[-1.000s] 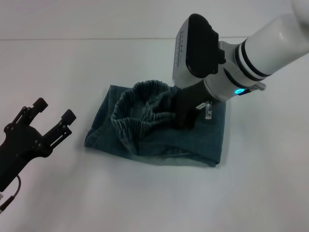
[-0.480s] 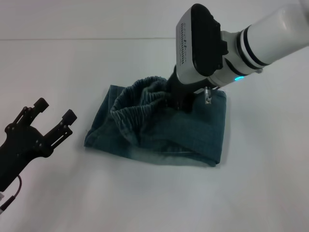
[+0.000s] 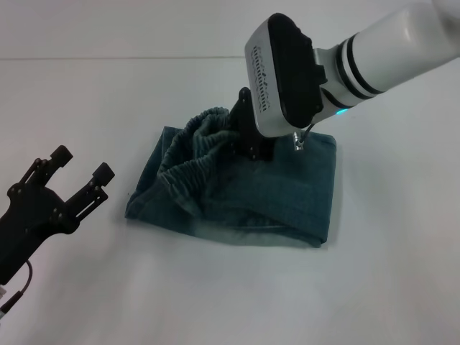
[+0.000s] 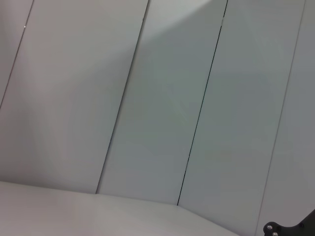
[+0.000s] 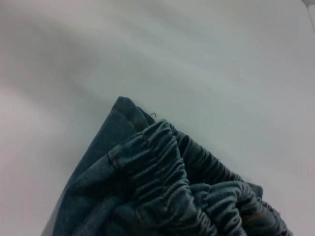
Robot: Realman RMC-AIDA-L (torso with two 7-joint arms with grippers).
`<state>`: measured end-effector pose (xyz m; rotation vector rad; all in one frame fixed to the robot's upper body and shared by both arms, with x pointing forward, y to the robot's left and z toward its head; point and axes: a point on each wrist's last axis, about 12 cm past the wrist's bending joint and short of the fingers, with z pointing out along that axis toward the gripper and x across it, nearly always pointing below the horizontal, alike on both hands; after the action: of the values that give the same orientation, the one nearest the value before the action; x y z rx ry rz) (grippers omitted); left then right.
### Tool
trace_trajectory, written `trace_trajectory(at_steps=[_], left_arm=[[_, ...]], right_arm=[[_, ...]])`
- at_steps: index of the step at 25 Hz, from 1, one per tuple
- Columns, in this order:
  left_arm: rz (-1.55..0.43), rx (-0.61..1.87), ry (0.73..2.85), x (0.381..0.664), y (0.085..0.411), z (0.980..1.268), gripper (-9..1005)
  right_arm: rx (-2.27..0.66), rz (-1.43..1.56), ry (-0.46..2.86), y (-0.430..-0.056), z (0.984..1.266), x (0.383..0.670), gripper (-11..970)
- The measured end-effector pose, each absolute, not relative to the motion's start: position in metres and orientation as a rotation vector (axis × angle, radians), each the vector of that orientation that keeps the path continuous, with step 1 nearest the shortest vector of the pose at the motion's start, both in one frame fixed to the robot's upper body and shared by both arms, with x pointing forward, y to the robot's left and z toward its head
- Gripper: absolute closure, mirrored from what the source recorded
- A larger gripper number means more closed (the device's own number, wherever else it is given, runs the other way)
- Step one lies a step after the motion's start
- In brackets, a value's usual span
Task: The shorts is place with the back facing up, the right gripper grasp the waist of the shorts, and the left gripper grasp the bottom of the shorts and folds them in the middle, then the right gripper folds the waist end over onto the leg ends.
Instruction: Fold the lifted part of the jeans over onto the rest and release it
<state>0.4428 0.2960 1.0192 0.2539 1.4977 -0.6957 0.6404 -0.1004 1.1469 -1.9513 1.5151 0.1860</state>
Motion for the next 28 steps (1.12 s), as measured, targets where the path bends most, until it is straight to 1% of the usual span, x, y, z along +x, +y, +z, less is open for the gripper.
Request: trace_trajectory(at_steps=[8,13,16,22,27,28], left_arm=[[-0.705,0.246,1.498,0.442,0.294,1.018,109],[-0.710,0.240,1.502,0.443,0.292,1.017,108],[-0.711,0.239,1.501,0.443,0.291,1.017,108],[-0.708,0.236,1.496,0.445,0.292,1.018,108],[-0.707,0.241,1.494,0.446,0.292,1.019,109],[-0.707,0.243,1.492,0.446,0.292,1.019,109]], right_arm=[[-2.019,0.082,1.447,-0.094,1.144,0.642,726],[-1.996,0.024,1.414,-0.094,1.145,0.647,481],[-1.956,0.018,1.398,-0.096,1.143,0.650,266],[-1.844,0.096,1.427,-0.100,1.132,0.653,149],[-1.720,0.179,1.463,-0.105,1.130,0.655,51],[-1.694,0.194,1.472,-0.106,1.130,0.655,47]])
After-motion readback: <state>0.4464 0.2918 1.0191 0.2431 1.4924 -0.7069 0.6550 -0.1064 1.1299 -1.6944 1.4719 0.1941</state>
